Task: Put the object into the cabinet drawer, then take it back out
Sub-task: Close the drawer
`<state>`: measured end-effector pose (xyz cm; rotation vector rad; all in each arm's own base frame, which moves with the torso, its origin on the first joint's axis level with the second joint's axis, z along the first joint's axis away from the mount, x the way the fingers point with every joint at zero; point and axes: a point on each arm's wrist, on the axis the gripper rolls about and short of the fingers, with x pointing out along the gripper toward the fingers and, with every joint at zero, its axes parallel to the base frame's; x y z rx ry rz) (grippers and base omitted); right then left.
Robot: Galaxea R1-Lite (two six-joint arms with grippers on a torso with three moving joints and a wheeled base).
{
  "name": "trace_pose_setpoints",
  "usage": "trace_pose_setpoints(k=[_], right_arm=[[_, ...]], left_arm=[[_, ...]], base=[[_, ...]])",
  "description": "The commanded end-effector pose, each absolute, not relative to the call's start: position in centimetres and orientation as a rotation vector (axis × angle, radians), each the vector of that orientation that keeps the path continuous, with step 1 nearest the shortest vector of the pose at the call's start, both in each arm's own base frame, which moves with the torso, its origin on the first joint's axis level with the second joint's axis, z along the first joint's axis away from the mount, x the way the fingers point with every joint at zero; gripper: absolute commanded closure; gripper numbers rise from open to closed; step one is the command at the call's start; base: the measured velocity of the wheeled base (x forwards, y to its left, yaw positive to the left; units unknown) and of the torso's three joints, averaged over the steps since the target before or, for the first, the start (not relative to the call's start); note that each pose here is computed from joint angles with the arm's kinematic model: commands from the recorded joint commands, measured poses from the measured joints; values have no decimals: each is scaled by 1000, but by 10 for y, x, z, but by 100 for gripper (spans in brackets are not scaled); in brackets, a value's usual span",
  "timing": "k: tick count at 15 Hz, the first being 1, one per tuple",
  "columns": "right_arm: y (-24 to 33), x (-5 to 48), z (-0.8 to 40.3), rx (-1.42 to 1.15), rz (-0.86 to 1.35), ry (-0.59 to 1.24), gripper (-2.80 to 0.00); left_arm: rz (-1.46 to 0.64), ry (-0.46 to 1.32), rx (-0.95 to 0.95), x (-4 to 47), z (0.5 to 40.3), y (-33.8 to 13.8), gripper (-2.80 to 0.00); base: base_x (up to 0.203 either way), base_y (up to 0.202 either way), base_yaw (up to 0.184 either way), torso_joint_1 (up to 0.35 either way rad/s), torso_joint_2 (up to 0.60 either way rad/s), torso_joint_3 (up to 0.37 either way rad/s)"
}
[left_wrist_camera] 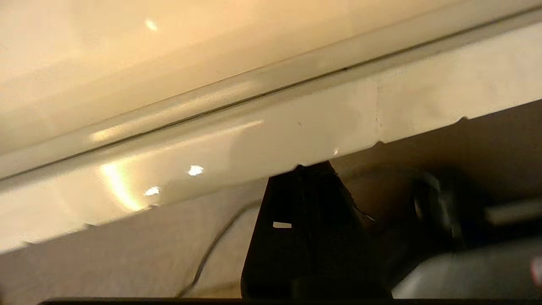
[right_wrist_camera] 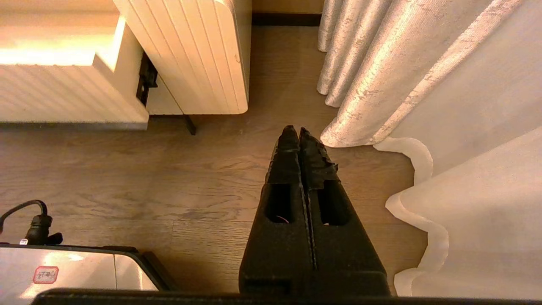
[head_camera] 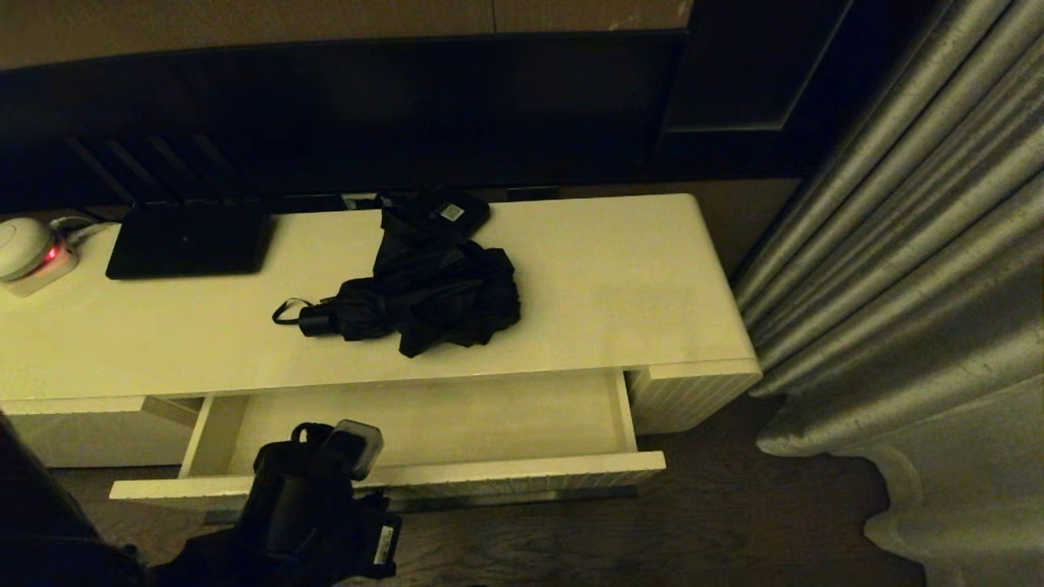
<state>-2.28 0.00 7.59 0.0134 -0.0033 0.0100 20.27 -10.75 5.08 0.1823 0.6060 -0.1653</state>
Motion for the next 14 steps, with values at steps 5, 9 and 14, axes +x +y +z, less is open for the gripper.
trace_pose_setpoints(k=[5,9,14], right_arm=[[0,-23,76,14,11,-3,0],[0,-23,76,14,11,-3,0],[0,-23,76,14,11,-1,0]], left_arm=[[-47,479,157,224,37,-114,0],[0,435,130,235,44,-113,0],[48,370,109,247,51,-112,0]], base=[[0,0,0,0,0,0],[0,0,0,0,0,0],[0,0,0,0,0,0]])
